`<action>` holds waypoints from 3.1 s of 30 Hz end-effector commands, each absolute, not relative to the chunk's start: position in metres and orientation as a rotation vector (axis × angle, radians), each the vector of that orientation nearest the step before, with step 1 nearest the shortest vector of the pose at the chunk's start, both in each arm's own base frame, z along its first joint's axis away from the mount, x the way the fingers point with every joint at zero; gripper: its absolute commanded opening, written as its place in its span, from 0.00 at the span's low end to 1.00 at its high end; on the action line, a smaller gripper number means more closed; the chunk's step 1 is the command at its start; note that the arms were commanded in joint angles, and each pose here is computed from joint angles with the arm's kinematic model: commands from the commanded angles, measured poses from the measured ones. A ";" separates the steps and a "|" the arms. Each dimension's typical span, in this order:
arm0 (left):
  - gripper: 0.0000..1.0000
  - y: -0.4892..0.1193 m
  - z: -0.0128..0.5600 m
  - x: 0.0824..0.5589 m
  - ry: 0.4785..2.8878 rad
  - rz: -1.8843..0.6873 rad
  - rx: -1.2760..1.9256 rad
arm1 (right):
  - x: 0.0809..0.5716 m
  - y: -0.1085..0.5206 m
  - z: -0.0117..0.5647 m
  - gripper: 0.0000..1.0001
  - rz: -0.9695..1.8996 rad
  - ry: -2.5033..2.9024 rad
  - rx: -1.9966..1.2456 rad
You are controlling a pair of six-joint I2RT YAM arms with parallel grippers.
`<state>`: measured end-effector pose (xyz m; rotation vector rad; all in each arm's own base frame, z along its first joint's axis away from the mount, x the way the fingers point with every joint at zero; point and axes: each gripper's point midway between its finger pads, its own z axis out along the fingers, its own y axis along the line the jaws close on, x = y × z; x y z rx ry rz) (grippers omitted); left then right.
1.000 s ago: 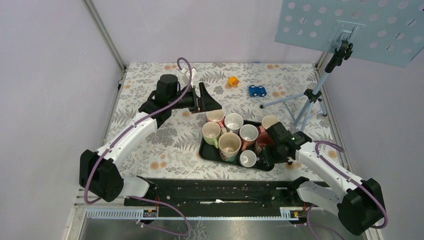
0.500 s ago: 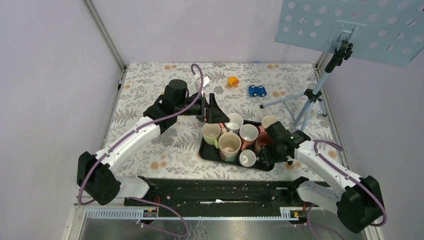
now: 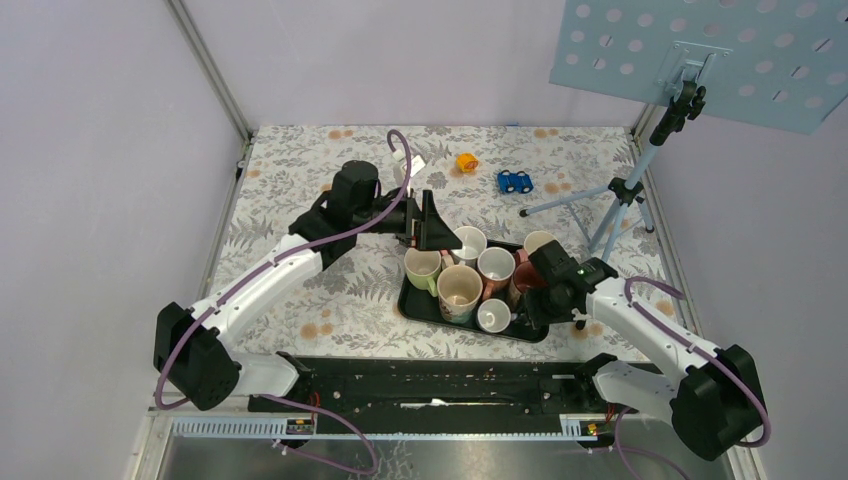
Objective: Turn the mug right side up
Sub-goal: Place the cup on the tray, then reset both arms
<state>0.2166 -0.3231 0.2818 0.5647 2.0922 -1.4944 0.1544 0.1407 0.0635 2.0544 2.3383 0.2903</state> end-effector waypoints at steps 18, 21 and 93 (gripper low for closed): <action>0.82 -0.325 0.307 0.213 1.984 -1.489 0.627 | 0.165 0.157 0.079 0.30 0.401 2.363 2.038; 0.82 -0.325 0.307 0.214 1.987 -1.488 0.625 | 0.163 0.157 0.079 0.30 0.409 2.363 2.038; 0.99 -0.213 0.352 0.287 1.935 -0.690 0.042 | 0.273 0.178 0.296 1.00 0.777 2.058 0.349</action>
